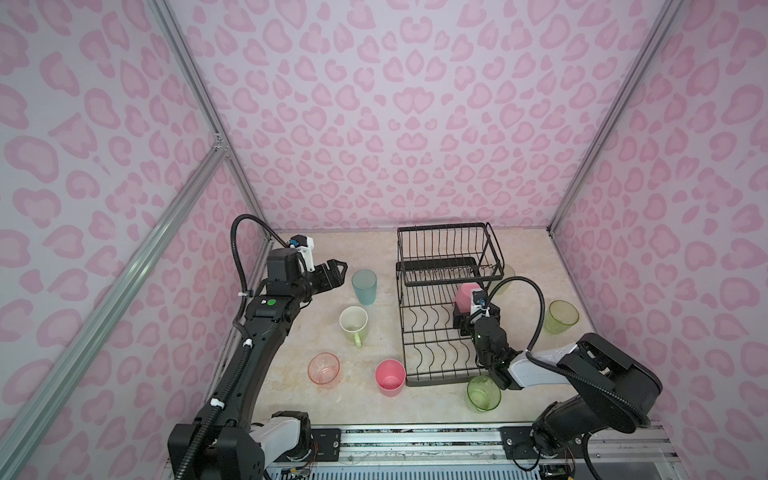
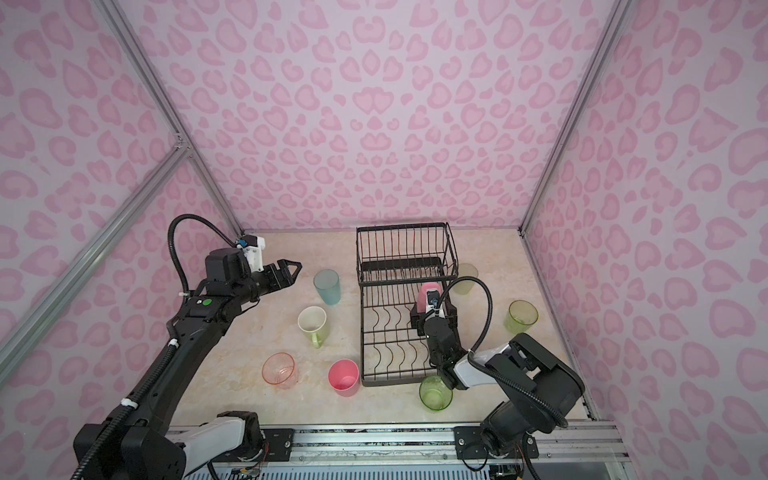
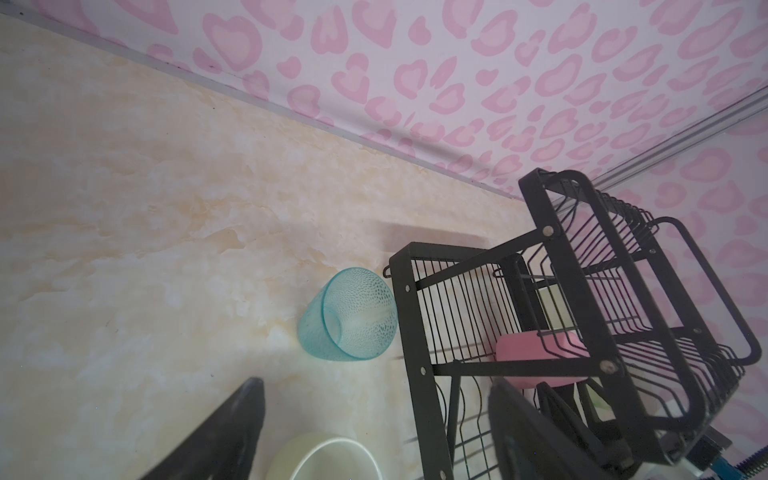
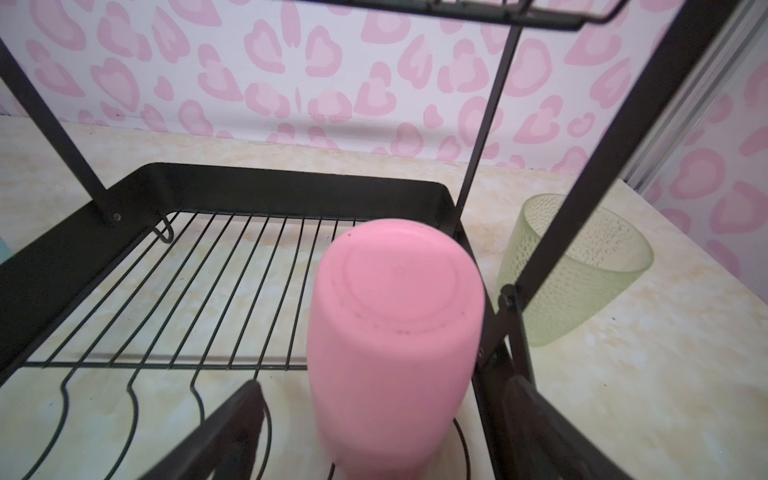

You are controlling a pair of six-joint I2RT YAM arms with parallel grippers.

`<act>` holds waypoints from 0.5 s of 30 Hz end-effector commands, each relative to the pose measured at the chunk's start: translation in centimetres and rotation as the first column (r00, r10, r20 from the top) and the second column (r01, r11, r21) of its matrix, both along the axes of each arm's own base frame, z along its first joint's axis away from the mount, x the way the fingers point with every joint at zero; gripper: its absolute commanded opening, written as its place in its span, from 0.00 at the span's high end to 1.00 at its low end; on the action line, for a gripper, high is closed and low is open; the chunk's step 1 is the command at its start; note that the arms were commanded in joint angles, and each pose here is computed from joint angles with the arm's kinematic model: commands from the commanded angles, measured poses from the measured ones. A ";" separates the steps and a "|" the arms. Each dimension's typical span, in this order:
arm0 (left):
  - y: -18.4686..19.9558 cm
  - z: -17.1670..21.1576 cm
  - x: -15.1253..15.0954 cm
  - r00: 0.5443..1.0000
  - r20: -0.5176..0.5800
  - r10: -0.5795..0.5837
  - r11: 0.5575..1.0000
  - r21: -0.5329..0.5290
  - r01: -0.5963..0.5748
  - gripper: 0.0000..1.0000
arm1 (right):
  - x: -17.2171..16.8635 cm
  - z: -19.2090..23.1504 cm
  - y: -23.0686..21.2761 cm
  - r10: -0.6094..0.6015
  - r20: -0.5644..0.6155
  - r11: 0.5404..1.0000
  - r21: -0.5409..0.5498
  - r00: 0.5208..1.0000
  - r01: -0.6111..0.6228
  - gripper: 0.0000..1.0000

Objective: Load the cups into the dish rack
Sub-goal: 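Open the right gripper to release the pink cup and lift away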

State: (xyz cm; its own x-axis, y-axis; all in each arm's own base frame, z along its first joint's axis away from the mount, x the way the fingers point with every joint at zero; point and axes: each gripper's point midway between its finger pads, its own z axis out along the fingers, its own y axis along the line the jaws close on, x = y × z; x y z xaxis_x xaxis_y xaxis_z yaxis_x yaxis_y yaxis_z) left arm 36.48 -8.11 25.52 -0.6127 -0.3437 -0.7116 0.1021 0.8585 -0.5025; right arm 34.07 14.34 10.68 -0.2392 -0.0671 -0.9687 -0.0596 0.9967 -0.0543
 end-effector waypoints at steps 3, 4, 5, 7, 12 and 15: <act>0.7 -0.4 -0.4 0.998 -0.031 0.047 0.999 0.014 -0.046 0.14 | -1.3 -0.1 -0.2 -0.007 -0.003 1.000 0.002 1.000 0.007 0.10; 0.8 -0.7 -0.5 0.998 -0.045 0.054 0.998 0.018 -0.053 0.14 | -1.7 -0.1 -0.1 -0.003 -0.004 1.000 0.000 1.000 0.003 0.10; 1.0 -0.9 -0.7 0.997 -0.055 0.062 0.998 0.024 -0.061 0.14 | -1.9 -0.1 -0.1 -0.001 -0.005 1.000 0.000 1.000 0.001 0.10; 1.4 -1.4 -0.9 0.994 -0.076 0.078 0.996 0.037 -0.075 0.16 | -2.5 -0.1 -0.1 -0.001 -0.007 1.000 -0.004 1.000 0.001 0.10; 1.8 -2.8 -1.1 0.984 -0.145 0.103 0.994 0.061 -0.094 0.21 | -3.9 -0.1 0.4 0.022 -0.019 0.999 -0.025 1.000 -0.023 0.11; 1.9 -3.9 -1.1 0.975 -0.189 0.112 0.992 0.086 -0.097 0.23 | -4.8 -0.1 0.9 0.044 -0.034 0.998 -0.031 0.998 -0.045 0.13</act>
State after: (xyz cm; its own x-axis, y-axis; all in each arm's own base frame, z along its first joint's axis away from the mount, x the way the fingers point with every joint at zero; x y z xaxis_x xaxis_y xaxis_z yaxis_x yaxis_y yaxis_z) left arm 35.60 -6.57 22.43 -0.6811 -0.3702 -0.6317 -0.0497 0.8841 -0.4646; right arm 30.03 15.63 11.26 -0.2381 -0.0892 -0.9671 -0.1201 0.9908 -0.0618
